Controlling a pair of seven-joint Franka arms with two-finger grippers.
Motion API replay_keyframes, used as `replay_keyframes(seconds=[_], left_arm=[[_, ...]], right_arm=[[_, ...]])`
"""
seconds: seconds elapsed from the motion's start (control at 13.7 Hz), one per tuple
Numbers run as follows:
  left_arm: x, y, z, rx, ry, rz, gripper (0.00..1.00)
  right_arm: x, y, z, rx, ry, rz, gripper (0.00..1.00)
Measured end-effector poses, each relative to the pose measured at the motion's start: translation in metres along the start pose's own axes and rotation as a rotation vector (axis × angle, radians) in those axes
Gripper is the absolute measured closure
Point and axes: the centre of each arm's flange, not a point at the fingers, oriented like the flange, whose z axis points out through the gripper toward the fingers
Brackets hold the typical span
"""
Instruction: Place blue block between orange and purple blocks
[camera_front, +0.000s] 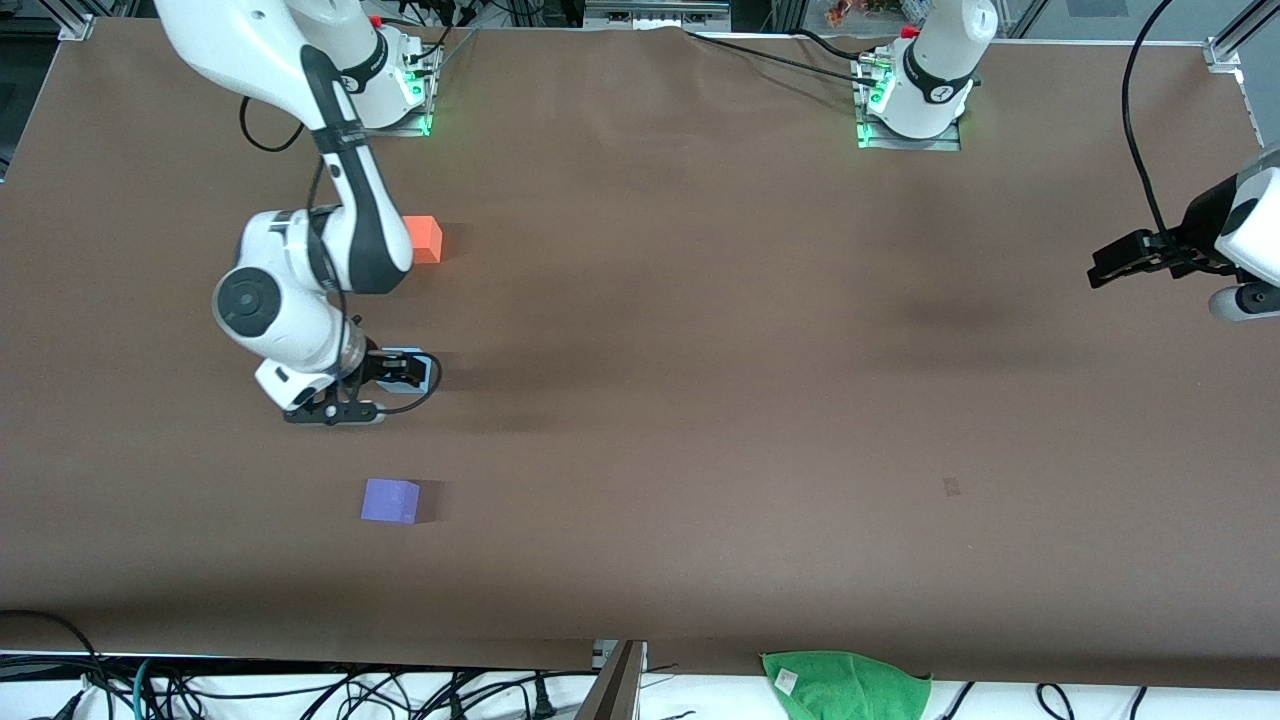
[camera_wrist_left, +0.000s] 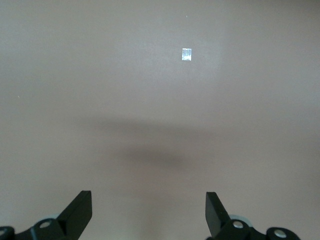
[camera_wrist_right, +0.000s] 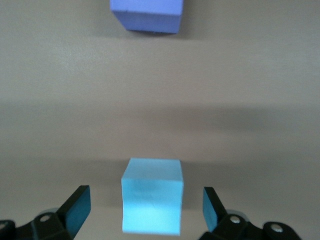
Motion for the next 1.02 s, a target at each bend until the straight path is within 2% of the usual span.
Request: replay_keyframes(seconds=[0.29,0.44,0.8,0.95,1.02], left_arm=[[0.000,0.000,-0.003,0.000,0.006,0.000,0.00],[0.000,0.000,-0.003,0.000,0.006,0.000,0.00],[0.000,0.004,-0.003,0.001,0.007,0.008,0.00],[-0.001,0.009,-0.003,0.002,0.006,0.017,0.00],[-0.001,0.010,-0.003,0.002,0.007,0.018,0.00]], right_arm=[[0.016,0.017,-0.085,0.008,-0.086,0.005,0.00],[0.017,0.032,-0.127,0.014,-0.109,0.018,0.00],[-0.010,0.064,-0.228,0.012,-0.061,-0.003,0.00],[-0.033,0.077,-0.261,0.037,-0.071,-0.011,0.00],[-0.042,0.084,-0.272,0.021,-0.078,-0.015,0.00]])
